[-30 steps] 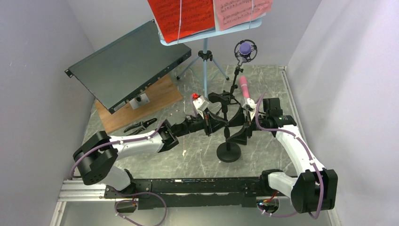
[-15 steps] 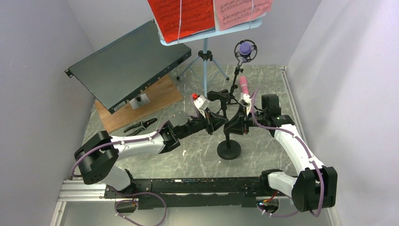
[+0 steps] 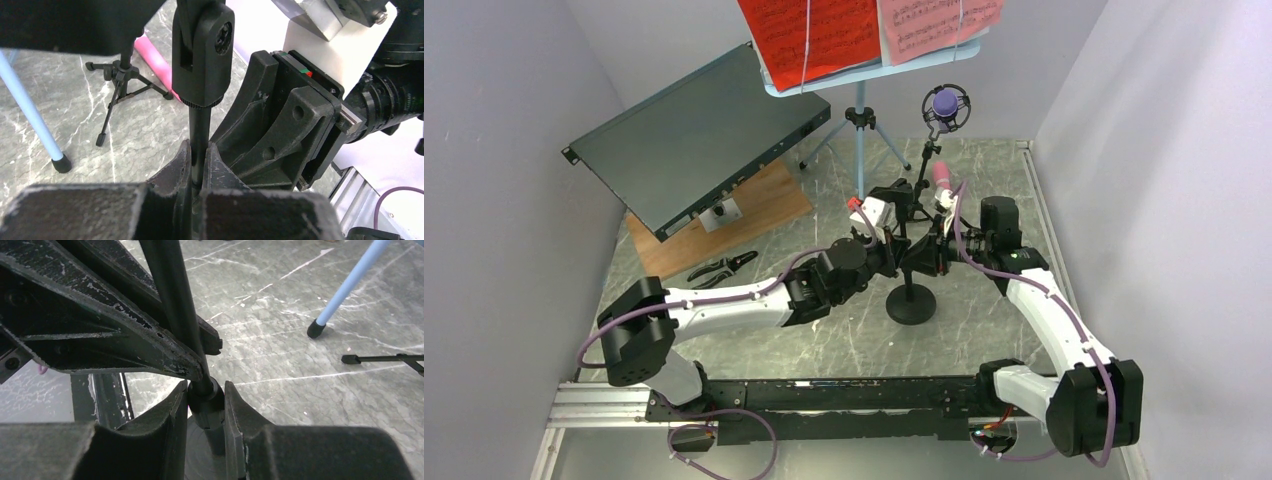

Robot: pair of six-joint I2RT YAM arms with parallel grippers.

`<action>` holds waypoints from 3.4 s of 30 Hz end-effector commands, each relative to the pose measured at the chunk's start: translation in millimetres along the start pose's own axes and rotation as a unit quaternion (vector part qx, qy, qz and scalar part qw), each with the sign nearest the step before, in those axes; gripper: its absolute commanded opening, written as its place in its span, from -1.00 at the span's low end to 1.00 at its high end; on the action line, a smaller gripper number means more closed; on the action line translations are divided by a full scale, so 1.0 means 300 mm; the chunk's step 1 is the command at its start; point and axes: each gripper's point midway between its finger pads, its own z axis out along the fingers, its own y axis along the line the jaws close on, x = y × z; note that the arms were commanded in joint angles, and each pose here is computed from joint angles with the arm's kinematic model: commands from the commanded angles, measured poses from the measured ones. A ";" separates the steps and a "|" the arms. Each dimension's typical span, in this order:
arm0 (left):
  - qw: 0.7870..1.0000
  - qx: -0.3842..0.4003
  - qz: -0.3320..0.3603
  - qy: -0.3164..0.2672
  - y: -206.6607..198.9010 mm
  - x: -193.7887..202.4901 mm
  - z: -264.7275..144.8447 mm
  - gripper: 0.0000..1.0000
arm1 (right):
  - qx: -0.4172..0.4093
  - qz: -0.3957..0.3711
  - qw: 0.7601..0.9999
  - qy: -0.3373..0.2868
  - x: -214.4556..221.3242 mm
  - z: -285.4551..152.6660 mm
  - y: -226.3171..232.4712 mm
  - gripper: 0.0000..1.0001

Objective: Pack up the instrument practice props
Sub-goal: Unscrew the knob on the microphone stand.

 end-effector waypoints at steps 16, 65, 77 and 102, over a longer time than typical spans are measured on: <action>0.981 0.114 -0.045 -0.150 -0.125 -0.302 -0.174 -1.00 | -0.118 -0.047 0.992 -0.025 0.026 -0.028 0.093 0.75; 0.924 0.368 -0.070 -0.069 -0.168 -0.149 -0.148 0.59 | -0.265 -0.037 0.960 -0.083 -0.059 -0.081 0.266 -1.00; 0.971 0.190 -0.119 -0.082 -0.115 -0.160 -0.079 -1.00 | -0.073 -0.032 0.996 -0.028 -0.020 -0.020 0.054 -1.00; 0.952 0.267 -0.146 -0.028 -0.079 -0.134 -0.216 0.98 | -0.181 -0.049 0.981 -0.060 -0.047 -0.064 0.177 -1.00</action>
